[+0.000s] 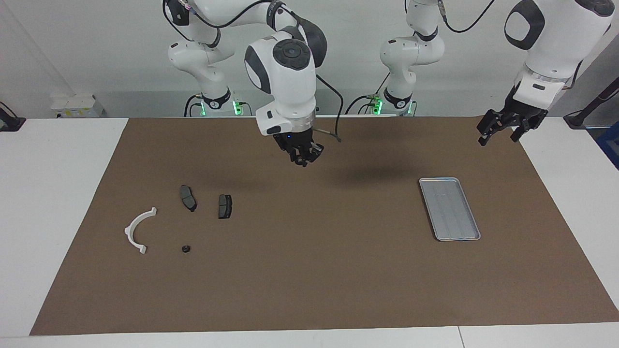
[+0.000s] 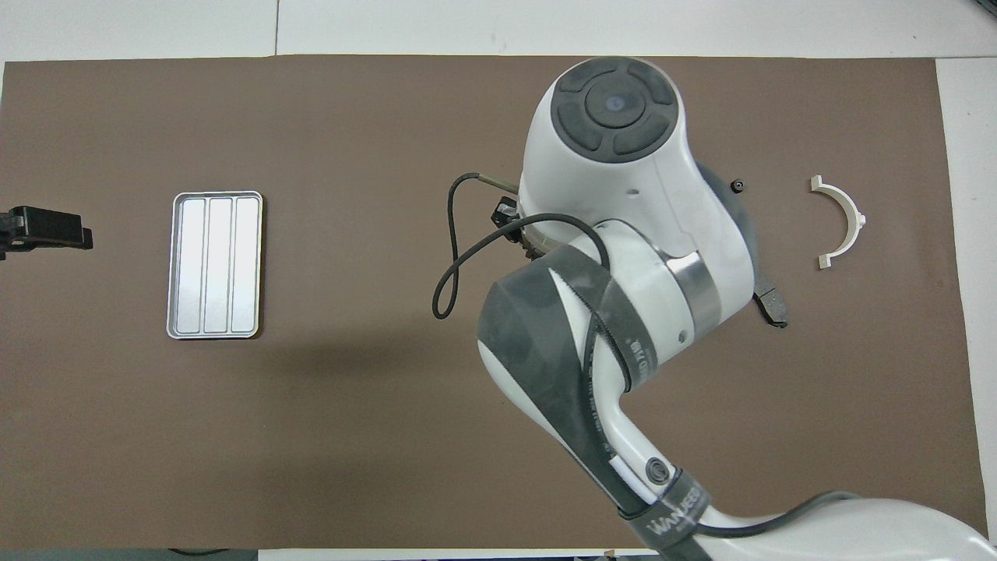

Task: Pick bearing gear from pile to tray
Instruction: 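Carry the bearing with the right gripper to mid-table and release it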

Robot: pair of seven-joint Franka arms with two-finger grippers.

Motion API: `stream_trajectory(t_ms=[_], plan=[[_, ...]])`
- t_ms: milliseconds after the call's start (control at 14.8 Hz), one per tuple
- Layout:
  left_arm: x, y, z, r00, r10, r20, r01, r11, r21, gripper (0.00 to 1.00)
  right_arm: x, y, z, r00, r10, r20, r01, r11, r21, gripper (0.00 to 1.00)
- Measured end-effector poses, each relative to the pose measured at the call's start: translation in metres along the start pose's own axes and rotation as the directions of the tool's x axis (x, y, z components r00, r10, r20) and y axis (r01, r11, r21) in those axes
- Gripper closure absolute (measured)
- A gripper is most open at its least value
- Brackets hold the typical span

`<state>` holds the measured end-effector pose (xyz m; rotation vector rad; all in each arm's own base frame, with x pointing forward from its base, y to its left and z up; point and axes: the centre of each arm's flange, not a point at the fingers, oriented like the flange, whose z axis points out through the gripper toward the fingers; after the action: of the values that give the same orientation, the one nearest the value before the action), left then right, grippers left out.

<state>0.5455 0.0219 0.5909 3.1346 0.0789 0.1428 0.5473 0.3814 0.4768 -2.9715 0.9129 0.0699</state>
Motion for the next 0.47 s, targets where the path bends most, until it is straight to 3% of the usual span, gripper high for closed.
stream_trajectory(t_ms=[135,472], plan=[[0.000,0.000,0.007,1.000,0.000,0.002,0.000,1.000,0.000,0.00,-0.020,-0.007,0.038,1.000,0.019,-0.005,-0.019,1.000,0.012,0.65],[0.000,0.002,0.017,1.000,0.003,-0.001,-0.003,1.000,0.000,0.00,-0.033,-0.006,0.103,1.000,0.020,-0.002,-0.020,1.000,0.005,0.65]])
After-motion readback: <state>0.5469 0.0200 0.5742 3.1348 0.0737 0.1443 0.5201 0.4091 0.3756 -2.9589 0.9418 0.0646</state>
